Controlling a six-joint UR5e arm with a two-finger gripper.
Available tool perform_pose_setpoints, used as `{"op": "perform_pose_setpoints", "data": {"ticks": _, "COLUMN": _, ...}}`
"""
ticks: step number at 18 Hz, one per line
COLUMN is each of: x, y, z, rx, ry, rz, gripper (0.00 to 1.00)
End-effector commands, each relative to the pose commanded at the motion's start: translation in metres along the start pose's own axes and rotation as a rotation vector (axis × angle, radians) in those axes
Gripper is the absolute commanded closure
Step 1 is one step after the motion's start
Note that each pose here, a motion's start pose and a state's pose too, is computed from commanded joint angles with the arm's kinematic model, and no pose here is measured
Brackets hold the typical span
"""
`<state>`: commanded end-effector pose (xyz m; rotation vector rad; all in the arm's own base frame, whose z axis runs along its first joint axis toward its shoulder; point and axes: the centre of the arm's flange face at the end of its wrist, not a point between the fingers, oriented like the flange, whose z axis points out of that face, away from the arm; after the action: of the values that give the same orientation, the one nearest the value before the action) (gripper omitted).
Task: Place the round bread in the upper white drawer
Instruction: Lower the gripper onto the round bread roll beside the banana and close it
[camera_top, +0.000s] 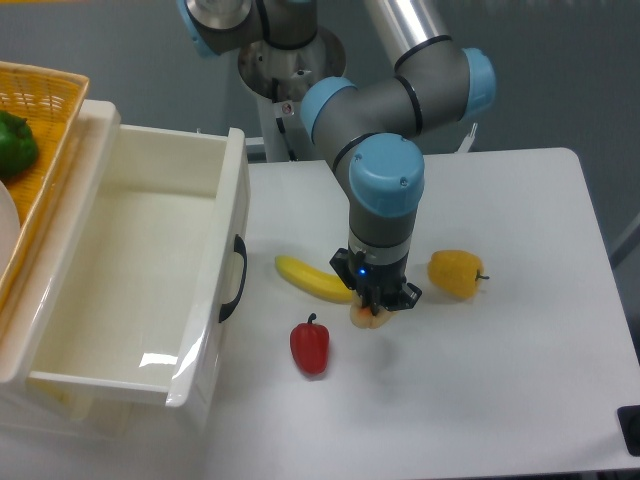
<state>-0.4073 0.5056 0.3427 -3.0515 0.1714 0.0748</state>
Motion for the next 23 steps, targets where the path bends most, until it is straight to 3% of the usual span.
{"op": "perform_pose_setpoints", "data": {"ticks": 10, "x": -0.002, "y": 0.006, "z": -0.021, "rx": 0.02, "ry": -0.022, "rz": -0.022, "gripper": 0.95}}
{"op": "perform_pose_setpoints", "data": {"ticks": 16, "x": 0.004, "y": 0.005, "z": -0.032, "rx": 0.036, "ry": -0.024, "rz": -0.092, "gripper": 0.95}}
{"op": "perform_pose_setpoints", "data": {"ticks": 23, "x": 0.017, "y": 0.012, "z": -0.068, "rx": 0.062, "ry": -0.021, "rz": -0.112, "gripper": 0.95}}
